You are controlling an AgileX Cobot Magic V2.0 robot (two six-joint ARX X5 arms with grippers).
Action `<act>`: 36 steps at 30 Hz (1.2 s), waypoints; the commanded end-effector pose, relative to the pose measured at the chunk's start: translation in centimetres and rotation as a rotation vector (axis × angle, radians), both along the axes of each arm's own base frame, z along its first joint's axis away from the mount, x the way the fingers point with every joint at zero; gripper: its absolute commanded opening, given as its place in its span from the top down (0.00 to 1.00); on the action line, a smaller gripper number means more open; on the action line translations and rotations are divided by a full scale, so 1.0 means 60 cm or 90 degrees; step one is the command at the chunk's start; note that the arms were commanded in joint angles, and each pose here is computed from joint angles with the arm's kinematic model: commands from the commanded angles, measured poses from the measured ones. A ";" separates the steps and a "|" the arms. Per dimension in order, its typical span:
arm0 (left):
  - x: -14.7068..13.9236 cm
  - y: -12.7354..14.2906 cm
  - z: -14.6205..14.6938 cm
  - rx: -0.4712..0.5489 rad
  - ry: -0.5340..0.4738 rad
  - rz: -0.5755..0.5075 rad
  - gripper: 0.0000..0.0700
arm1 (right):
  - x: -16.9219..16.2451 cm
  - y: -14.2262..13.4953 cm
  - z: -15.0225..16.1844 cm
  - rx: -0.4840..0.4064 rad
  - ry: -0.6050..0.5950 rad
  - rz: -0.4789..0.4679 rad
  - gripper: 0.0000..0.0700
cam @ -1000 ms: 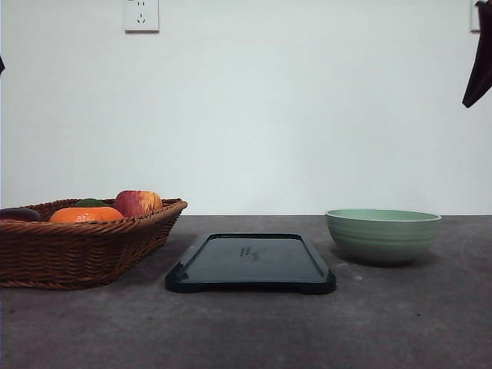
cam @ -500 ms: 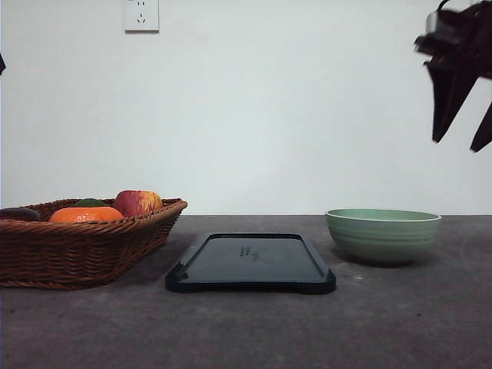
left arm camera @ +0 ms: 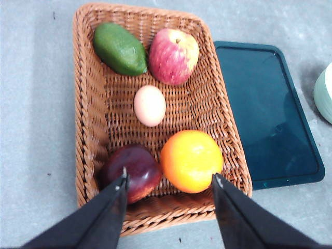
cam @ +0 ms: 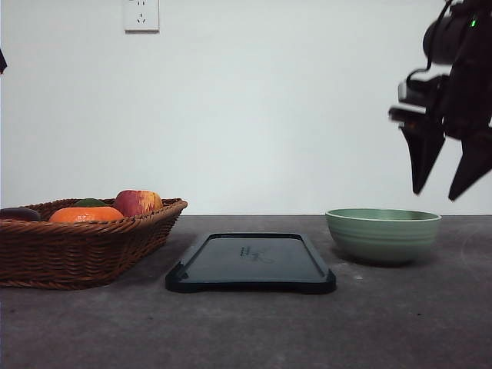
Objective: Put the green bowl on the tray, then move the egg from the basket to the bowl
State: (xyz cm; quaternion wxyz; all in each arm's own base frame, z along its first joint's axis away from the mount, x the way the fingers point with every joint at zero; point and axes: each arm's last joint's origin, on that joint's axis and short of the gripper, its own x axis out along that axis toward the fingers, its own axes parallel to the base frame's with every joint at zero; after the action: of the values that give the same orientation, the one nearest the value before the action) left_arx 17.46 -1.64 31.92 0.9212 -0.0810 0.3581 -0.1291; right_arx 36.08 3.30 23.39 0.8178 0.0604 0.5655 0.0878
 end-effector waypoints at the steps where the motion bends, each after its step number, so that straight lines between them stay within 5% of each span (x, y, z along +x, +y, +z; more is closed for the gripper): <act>1: 0.003 -0.001 0.014 -0.005 -0.023 -0.002 0.54 | 0.014 0.002 -0.009 -0.006 -0.001 0.011 0.54; 6: 0.005 -0.001 0.015 -0.009 -0.030 0.001 0.54 | 0.025 0.003 -0.039 -0.008 0.026 0.013 0.59; 12: 0.005 -0.001 0.015 -0.017 -0.027 0.008 0.54 | 0.029 0.003 -0.054 -0.010 0.042 0.013 1.00; 19: 0.005 -0.001 0.015 -0.017 -0.027 0.008 0.54 | 0.028 0.003 -0.030 -0.011 0.054 0.013 1.00; 26: 0.005 -0.001 0.015 -0.017 -0.027 0.008 0.55 | 0.028 0.016 0.046 -0.013 0.073 0.036 1.00; 36: 0.005 -0.001 0.015 -0.017 -0.026 0.008 0.56 | 0.017 0.114 0.116 -0.007 0.019 0.142 1.00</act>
State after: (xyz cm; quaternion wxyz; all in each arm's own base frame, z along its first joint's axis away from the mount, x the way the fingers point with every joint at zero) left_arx 17.60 -1.65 32.08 0.9238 -0.0921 0.3496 -0.1256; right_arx 36.88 9.32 29.97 0.7905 0.0000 0.5911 0.1603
